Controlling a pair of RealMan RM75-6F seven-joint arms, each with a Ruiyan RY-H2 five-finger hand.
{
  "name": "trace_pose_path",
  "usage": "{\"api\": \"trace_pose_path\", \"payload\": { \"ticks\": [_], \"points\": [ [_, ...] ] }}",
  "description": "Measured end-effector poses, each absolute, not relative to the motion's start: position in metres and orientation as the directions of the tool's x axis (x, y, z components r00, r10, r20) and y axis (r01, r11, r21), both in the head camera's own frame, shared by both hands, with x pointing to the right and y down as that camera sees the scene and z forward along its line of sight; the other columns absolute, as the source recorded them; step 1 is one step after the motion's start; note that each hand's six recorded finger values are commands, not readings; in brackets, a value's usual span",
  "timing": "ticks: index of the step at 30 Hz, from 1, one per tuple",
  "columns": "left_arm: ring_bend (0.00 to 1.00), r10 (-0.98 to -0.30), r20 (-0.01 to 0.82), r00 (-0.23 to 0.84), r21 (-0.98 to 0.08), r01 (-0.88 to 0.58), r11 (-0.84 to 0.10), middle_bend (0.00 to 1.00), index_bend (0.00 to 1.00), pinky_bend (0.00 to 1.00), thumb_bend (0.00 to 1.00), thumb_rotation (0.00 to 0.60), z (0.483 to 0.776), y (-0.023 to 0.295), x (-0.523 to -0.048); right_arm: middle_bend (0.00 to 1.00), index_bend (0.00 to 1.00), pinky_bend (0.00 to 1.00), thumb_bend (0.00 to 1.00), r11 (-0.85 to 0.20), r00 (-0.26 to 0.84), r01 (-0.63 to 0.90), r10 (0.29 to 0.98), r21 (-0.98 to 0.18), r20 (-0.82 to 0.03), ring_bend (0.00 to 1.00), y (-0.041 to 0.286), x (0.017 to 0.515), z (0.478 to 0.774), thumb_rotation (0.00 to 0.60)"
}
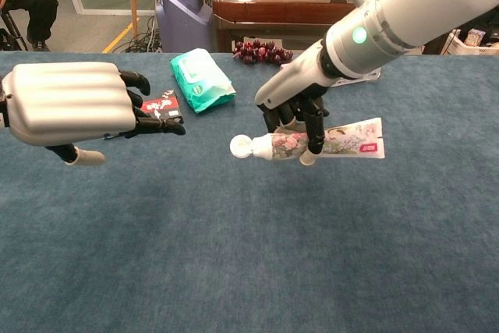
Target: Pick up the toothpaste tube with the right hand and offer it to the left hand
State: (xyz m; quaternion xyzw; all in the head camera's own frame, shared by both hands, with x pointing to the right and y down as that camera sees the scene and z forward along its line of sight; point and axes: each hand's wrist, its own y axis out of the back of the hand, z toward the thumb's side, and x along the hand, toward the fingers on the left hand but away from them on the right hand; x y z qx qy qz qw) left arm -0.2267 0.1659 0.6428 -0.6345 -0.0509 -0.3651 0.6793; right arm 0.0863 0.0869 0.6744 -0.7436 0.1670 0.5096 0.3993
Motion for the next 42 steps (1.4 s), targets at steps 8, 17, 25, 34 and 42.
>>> {"api": "trace_pose_path", "payload": {
  "ticks": [8,17,25,34,42],
  "points": [
    [0.46,-0.477,0.547,0.688,-0.815,0.568,-0.114,0.47,0.1,0.17,0.22,0.6,0.638,0.16,-0.236,0.58,0.66,0.51,0.63,-0.611,0.385,-0.682,0.165,-0.401,-0.908,0.53,0.093,0.106,0.688,0.6],
    [0.46,-0.485,0.568,0.664,-0.799,0.586,-0.134,0.47,0.1,0.17,0.22,0.6,0.638,0.162,-0.24,0.46,0.37,0.44,0.47,-0.582,0.376,-0.705,0.176,-0.405,-0.91,0.44,0.095,0.109,0.698,0.6],
    [0.46,-0.489,0.574,0.657,-0.796,0.588,-0.143,0.47,0.1,0.17,0.22,0.6,0.637,0.164,-0.239,0.22,0.03,0.35,0.19,-0.57,0.367,-0.714,0.191,-0.407,-0.911,0.27,0.094,0.105,0.701,0.6],
    [0.46,-0.503,0.577,0.644,-0.792,0.593,-0.149,0.47,0.1,0.17,0.22,0.6,0.635,0.162,-0.244,0.09,0.0,0.29,0.05,-0.559,0.363,-0.709,0.233,-0.43,-0.902,0.16,0.088,0.097,0.698,0.581],
    [0.45,-0.573,0.551,0.607,-0.811,0.552,-0.194,0.47,0.1,0.17,0.22,0.6,0.629,0.15,-0.256,0.09,0.0,0.29,0.04,-0.589,0.382,-0.622,0.345,-0.515,-0.857,0.15,0.059,0.11,0.666,0.573]
  ]
}}
